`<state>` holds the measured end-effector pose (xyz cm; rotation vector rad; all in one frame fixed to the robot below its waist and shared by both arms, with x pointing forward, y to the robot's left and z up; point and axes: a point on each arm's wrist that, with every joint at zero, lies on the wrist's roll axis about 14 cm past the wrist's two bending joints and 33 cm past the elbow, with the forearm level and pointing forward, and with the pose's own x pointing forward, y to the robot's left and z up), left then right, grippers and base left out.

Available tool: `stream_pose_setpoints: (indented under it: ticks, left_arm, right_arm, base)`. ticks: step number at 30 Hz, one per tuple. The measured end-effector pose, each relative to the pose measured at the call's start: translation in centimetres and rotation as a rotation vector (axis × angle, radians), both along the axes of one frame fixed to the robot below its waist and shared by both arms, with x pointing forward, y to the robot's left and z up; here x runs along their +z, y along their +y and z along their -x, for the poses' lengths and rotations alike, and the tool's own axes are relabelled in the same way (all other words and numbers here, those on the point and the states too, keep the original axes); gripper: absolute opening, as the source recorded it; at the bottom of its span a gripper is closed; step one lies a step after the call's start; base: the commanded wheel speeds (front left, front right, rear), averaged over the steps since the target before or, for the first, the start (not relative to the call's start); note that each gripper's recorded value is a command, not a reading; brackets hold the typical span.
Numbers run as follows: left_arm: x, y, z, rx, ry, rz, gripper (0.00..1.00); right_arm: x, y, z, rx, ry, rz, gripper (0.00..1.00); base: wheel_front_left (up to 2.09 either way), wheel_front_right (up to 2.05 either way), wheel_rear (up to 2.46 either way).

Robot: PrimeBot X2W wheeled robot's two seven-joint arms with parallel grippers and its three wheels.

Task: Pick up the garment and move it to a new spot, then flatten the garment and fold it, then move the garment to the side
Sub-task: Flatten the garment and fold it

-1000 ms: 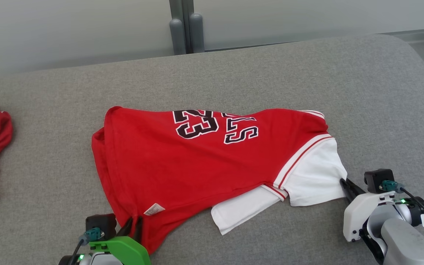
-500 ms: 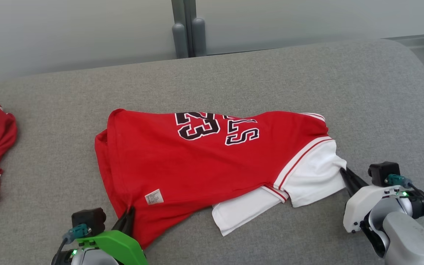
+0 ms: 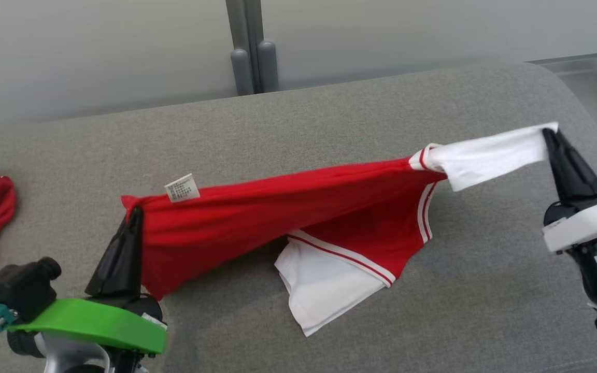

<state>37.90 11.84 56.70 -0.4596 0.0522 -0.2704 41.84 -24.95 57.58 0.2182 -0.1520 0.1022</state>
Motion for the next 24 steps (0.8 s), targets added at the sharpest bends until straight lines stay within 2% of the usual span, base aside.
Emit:
stream_pose_setpoints:
  ticks: [5,8,9,12,16,19,24]
  left_arm:
    - [6.0,-0.7,0.2,-0.046,-0.165,0.005,0.00]
    - [9.0,-0.7,-0.3,-0.071,-0.245,-0.026,0.00]
    - [10.7,-0.8,-1.1,-0.091,-0.292,-0.072,0.00]
    - [12.5,-1.0,-2.4,-0.111,-0.338,-0.105,0.00]
    - [14.9,-1.4,-6.3,-0.150,-0.378,-0.153,0.00]
    - [15.7,-1.8,-10.3,-0.169,-0.376,-0.176,0.00]
    - [16.3,-2.5,-18.2,-0.144,-0.371,-0.241,0.00]
  right_arm:
    - [7.7,-0.7,2.0,0.007,-0.200,-0.045,0.00]
    - [11.3,-0.4,2.7,0.025,-0.278,-0.057,0.00]
    - [13.4,0.0,2.7,0.042,-0.318,-0.067,0.00]
    - [15.4,0.4,2.1,0.061,-0.351,-0.051,0.00]
    - [18.1,1.2,-0.9,0.097,-0.363,-0.024,0.00]
    - [19.5,1.2,-4.5,0.101,-0.367,-0.049,0.00]
    - [20.5,0.3,-12.2,0.029,-0.339,-0.067,0.00]
  base:
    - [0.00,0.00,0.00]
    - [0.00,0.00,0.00]
    - [0.00,0.00,0.00]
    - [0.00,0.00,0.00]
    - [0.00,0.00,0.00]
    - [0.00,0.00,0.00]
    - [0.00,0.00,0.00]
